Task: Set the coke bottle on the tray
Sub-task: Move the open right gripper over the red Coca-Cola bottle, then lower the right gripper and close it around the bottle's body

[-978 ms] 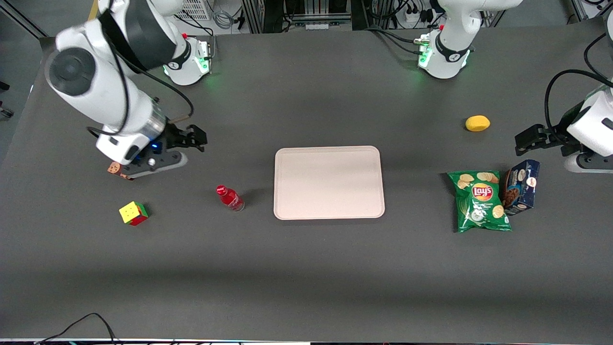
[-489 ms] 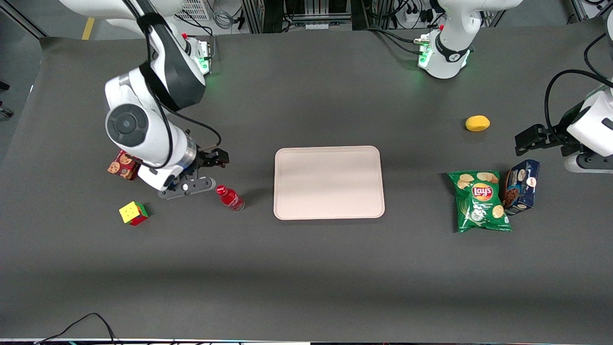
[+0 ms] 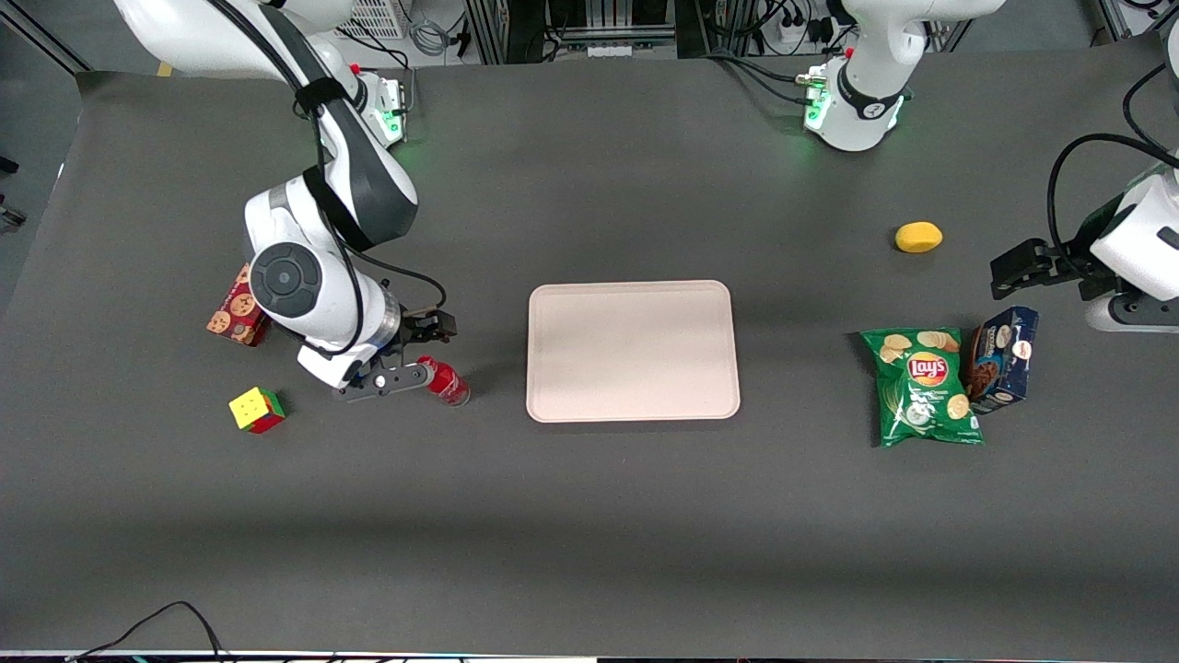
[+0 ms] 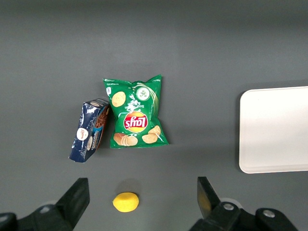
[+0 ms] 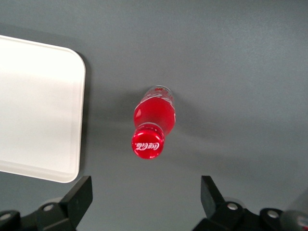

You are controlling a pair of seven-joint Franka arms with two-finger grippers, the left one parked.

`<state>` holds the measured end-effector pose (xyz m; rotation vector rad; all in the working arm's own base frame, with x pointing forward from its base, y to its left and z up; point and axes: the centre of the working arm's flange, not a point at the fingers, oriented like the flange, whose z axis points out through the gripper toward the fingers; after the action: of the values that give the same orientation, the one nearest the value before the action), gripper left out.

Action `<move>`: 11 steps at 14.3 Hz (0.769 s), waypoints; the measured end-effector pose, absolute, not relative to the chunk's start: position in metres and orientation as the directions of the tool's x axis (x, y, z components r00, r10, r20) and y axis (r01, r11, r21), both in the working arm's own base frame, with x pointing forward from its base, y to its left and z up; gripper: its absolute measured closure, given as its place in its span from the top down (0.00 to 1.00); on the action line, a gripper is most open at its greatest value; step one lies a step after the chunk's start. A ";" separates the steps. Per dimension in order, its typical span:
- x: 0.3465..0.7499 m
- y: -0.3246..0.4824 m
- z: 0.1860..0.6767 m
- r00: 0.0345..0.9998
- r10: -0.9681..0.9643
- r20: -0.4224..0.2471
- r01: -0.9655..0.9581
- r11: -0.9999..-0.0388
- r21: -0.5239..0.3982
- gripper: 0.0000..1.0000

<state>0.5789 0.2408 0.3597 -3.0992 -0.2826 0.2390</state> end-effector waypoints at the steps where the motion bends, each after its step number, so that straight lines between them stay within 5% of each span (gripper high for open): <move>1: 0.580 0.241 0.355 0.971 0.183 -0.152 0.180 -0.983 -0.030 1.00; 11: 0.589 0.241 0.330 0.971 0.202 -0.125 0.204 -0.979 0.000 1.00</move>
<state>0.5886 0.2413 0.3300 -3.1314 -0.3225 0.1965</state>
